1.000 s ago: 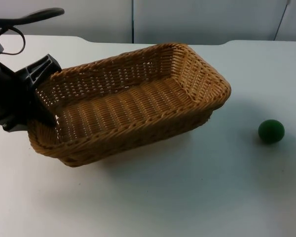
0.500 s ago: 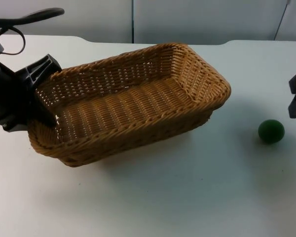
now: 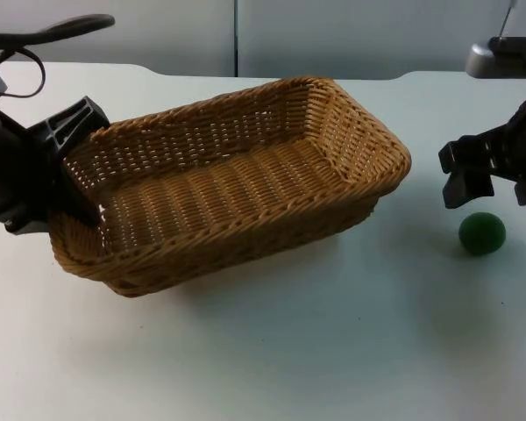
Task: Pick up the basket with the left hand and place the ball into the basket with the right hand.
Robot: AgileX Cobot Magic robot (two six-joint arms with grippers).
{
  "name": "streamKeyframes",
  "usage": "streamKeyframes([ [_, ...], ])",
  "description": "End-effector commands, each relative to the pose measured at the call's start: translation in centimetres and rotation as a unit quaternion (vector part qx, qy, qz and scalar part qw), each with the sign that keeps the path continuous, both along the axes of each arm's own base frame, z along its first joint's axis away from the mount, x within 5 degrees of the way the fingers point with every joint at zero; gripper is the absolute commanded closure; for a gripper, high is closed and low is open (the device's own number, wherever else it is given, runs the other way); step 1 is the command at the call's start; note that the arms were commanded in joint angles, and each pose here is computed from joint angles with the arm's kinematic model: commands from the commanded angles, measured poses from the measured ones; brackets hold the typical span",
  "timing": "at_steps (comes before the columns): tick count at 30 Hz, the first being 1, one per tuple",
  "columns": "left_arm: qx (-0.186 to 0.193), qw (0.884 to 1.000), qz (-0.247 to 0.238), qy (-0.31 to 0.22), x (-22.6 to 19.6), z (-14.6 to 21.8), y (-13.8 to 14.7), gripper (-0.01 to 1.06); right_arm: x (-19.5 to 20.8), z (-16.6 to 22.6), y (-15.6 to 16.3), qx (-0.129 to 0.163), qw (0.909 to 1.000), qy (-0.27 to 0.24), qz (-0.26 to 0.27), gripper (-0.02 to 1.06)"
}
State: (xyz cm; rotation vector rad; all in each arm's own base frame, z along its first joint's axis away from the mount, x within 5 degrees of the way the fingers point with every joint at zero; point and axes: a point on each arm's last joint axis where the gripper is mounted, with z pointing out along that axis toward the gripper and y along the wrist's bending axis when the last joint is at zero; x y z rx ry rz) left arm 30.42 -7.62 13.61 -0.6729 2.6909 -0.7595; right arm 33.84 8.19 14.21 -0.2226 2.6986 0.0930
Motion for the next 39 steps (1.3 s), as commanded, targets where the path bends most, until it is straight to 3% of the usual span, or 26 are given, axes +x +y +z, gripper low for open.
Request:
streamKeyframes([
  [1, -0.012, 1.000, 0.005, 0.000, -0.1, 0.4, -0.1, 1.05, 0.3, 0.0, 0.2, 0.001, 1.0000, -0.002, 0.001, 0.31],
  [9, -0.012, 1.000, 0.005, 0.000, -0.1, 0.4, -0.1, 1.05, 0.6, -2.3, 0.3, -0.006, 0.9998, 0.020, 0.002, 0.32],
  [25, -0.012, 1.000, 0.005, 0.000, -0.1, 0.4, -0.1, 1.05, 1.2, -4.4, 0.4, -0.002, 0.9999, 0.013, 0.000, 0.32],
  [33, -0.013, 1.000, 0.004, 0.001, -0.1, 0.4, -0.1, 1.05, 1.6, -4.5, 0.5, 0.002, 0.9999, -0.010, 0.002, 0.55],
  [37, -0.013, 1.000, 0.004, 0.001, -0.1, 0.4, -0.1, 1.05, 2.2, -4.1, 0.7, 0.007, 0.9991, -0.041, 0.007, 0.84],
  [38, -0.013, 1.000, 0.004, 0.001, -0.1, 0.4, -0.1, 1.05, 2.2, -4.1, 0.7, 0.007, 0.9991, -0.041, 0.007, 0.84],
  [39, -0.013, 1.000, 0.004, 0.001, -0.1, 0.4, -0.1, 1.05, 2.8, -3.5, 0.6, 0.001, 0.9986, -0.050, 0.016, 0.95],
])
